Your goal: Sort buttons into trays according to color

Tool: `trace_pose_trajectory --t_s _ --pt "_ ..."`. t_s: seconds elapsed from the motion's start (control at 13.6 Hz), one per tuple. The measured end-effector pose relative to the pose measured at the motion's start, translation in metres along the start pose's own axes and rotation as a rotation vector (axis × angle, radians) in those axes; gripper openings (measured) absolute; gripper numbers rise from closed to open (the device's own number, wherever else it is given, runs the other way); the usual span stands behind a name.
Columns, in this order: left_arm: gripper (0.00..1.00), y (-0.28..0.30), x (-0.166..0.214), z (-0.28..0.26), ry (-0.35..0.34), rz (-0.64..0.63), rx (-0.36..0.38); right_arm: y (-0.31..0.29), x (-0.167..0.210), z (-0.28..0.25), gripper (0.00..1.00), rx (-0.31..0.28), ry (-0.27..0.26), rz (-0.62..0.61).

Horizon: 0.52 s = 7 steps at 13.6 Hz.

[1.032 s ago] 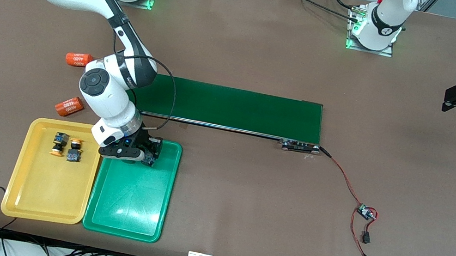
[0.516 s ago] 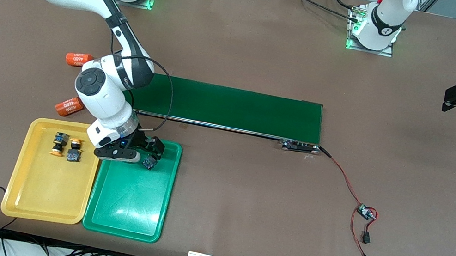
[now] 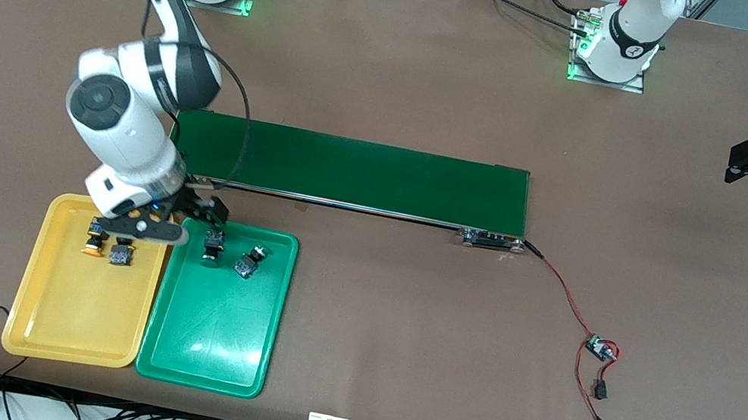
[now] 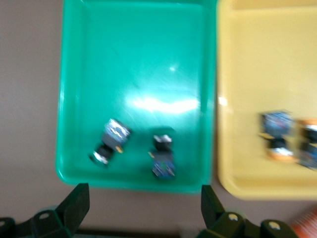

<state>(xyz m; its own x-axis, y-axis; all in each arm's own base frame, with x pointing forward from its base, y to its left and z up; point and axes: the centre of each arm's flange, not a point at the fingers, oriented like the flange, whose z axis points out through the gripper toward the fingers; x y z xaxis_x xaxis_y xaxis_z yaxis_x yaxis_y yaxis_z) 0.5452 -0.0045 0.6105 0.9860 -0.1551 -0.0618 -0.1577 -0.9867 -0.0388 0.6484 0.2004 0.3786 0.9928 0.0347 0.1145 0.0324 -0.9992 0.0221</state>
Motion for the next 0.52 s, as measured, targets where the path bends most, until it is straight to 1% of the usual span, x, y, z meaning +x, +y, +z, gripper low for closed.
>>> trace_pose_trajectory --t_s 0.15,0.29,0.37,0.52 --pt "1.0 0.0 0.0 0.0 0.0 0.0 0.0 0.012 -0.013 -0.044 1.0 -0.057 -0.047 -0.009" --pt "1.0 0.0 0.0 0.0 0.0 0.0 0.0 0.025 -0.025 -0.081 1.0 -0.09 -0.085 -0.005" --pt "1.0 0.0 0.0 0.0 0.0 0.0 0.0 0.035 -0.031 -0.099 1.0 -0.101 -0.103 -0.01" --pt "1.0 0.0 0.0 0.0 -0.001 0.0 0.0 0.064 -0.042 -0.132 1.0 -0.088 -0.139 -0.017"
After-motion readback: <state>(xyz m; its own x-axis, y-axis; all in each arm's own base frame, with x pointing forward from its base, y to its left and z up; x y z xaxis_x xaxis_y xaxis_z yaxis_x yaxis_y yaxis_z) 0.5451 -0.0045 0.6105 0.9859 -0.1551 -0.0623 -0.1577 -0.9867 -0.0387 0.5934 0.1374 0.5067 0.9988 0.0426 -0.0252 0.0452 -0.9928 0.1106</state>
